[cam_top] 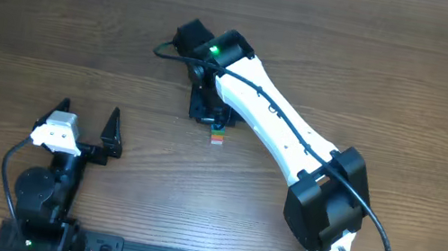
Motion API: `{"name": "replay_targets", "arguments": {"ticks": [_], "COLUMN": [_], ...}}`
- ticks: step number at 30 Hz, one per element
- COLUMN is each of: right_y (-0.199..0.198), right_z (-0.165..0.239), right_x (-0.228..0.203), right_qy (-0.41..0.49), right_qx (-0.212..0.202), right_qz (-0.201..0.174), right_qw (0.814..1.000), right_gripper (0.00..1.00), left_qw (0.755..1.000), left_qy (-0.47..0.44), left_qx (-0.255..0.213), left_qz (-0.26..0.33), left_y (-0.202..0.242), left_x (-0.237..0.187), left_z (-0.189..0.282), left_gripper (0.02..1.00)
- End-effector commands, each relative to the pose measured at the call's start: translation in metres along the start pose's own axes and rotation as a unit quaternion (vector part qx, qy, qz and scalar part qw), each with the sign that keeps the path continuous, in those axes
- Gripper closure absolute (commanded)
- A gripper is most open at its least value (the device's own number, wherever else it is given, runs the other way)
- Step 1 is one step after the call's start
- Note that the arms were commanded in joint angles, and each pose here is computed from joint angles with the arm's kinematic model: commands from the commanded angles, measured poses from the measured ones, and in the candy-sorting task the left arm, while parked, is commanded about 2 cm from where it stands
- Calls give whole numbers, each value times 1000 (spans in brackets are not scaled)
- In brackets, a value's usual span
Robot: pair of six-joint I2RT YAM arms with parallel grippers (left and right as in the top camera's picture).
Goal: Stack Cubes
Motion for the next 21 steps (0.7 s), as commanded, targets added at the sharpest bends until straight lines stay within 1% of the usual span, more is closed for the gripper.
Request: {"name": "replay_targets", "arguments": {"ticks": [1, 13, 21], "right_y": [1, -2, -2], "right_z": [-3, -6, -8], "right_x": [3, 6, 6], "right_qy": [4, 6, 6], "right_qx": [0, -2, -2], "right_qz": [-9, -23, -23], "right_qw": [1000, 1000, 1000], "right_gripper": [989, 989, 985], "left_qw": [1000, 1000, 1000], "left_qy": [1, 1, 1], "left_qx": [-1, -1, -1], "left_qz": [-9, -9, -9], "left_y": [0, 0, 0], "left_x": [-2, -2, -2], "left_z": [0, 0, 0], "left_gripper": [18, 18, 18]}}
Point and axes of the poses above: each gripper's point midway between its finger pads, its own z axis back along the fingers, its own y axis along the line the jaws close on, x = y × z, the point moved 1 cm from there along z, back along the fingers, and after that the axes turned 11 degrees about -z, right-handed, at the moved point
